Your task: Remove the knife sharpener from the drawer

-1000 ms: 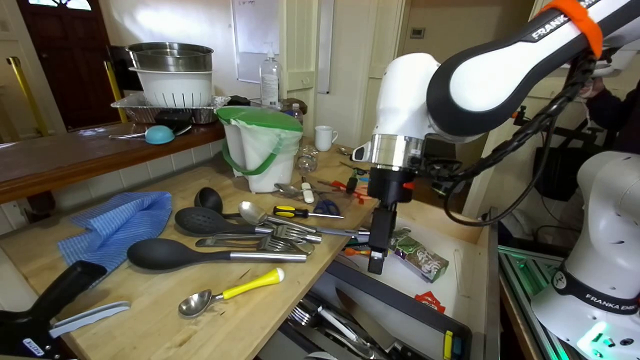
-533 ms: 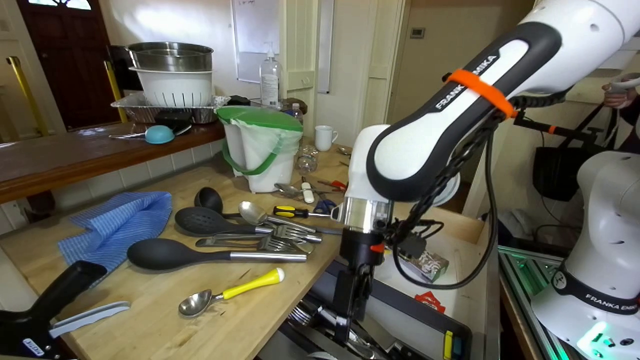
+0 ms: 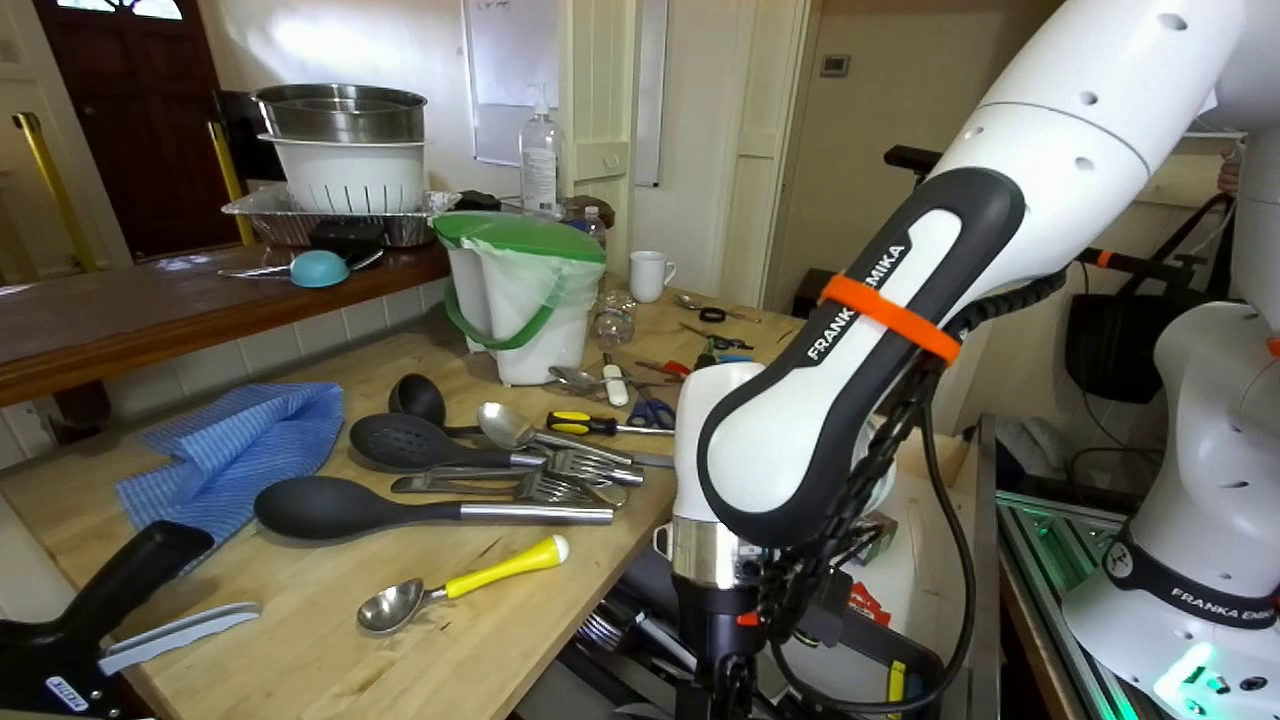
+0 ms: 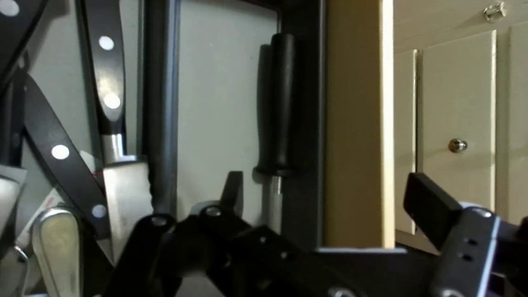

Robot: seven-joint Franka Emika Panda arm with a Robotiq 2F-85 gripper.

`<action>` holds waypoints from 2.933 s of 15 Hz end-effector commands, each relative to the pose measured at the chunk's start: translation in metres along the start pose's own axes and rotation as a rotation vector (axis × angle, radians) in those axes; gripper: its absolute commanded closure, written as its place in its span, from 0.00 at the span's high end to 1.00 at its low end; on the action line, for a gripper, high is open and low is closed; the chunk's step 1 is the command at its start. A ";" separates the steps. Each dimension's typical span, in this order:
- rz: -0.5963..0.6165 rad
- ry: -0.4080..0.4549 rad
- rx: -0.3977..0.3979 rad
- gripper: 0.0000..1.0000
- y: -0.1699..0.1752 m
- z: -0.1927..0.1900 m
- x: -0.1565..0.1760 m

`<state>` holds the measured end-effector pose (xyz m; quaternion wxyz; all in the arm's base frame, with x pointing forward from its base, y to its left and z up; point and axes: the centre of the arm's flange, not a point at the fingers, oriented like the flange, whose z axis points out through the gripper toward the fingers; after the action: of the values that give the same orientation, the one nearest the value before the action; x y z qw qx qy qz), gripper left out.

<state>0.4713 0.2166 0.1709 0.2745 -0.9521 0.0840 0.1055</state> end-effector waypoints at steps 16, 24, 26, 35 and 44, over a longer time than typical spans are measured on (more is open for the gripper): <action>-0.007 0.027 -0.180 0.60 -0.018 0.005 0.039; -0.027 0.048 -0.140 0.76 -0.070 0.032 0.051; 0.030 0.100 -0.099 0.92 -0.072 0.045 0.036; 0.183 0.286 -0.011 1.00 -0.076 0.073 -0.023; 0.185 0.185 -0.143 1.00 -0.077 0.035 -0.042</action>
<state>0.4563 0.3020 0.1670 0.2121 -0.9572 0.1925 0.0402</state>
